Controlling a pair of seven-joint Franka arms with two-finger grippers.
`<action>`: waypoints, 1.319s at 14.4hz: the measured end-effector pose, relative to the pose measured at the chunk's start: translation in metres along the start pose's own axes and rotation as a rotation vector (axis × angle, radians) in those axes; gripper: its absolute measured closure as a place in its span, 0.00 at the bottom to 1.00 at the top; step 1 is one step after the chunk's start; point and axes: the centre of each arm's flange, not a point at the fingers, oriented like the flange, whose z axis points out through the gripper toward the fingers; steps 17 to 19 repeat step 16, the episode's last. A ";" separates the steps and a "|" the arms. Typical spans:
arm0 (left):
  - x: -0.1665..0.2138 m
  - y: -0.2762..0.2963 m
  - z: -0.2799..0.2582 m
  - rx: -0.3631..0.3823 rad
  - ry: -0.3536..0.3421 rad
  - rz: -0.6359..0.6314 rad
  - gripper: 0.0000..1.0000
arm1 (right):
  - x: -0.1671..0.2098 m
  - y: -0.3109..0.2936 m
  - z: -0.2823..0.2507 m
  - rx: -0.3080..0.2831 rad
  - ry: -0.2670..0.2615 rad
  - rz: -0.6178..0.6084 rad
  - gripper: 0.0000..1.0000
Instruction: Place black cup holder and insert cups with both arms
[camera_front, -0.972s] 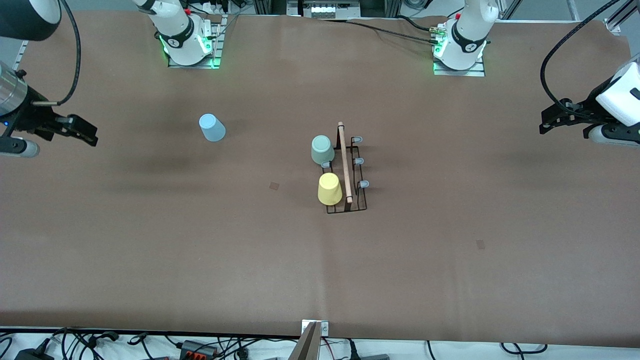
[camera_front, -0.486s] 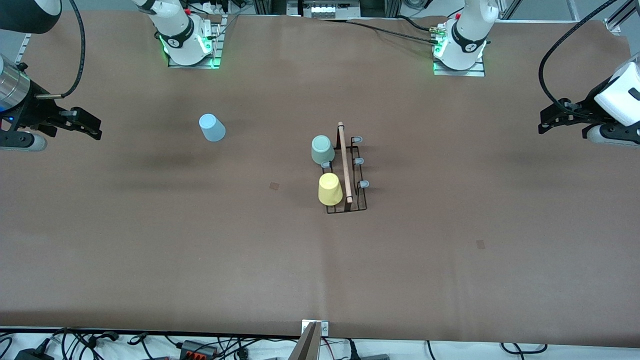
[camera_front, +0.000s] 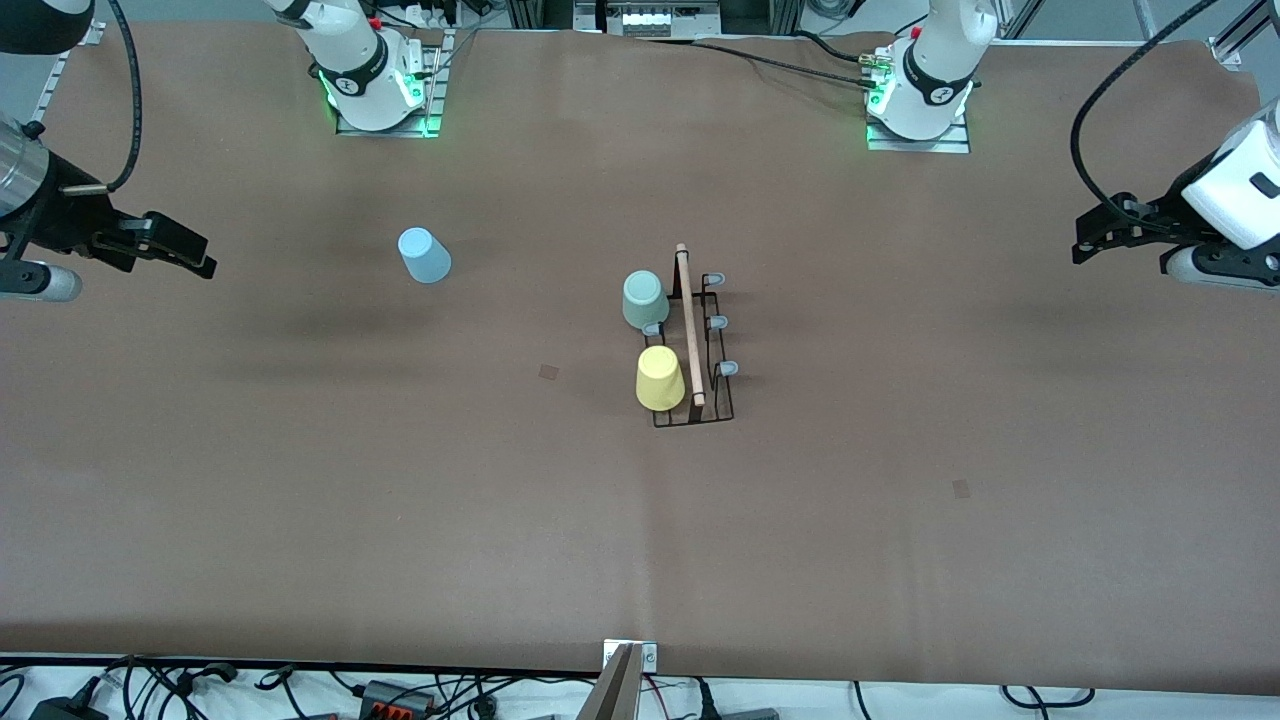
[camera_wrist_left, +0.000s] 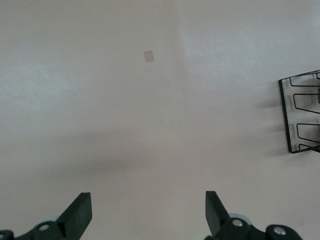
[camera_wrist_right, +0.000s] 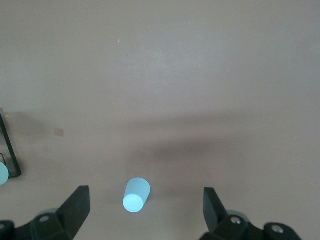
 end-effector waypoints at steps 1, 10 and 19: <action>0.000 0.003 -0.001 0.000 0.000 0.006 0.00 | 0.000 0.001 -0.001 -0.004 0.001 0.001 0.00; 0.001 0.008 -0.003 0.017 0.004 0.018 0.00 | 0.002 0.017 -0.002 -0.018 0.005 0.030 0.00; 0.001 0.013 -0.003 0.017 0.003 0.027 0.00 | 0.003 0.021 -0.002 -0.056 0.009 0.029 0.00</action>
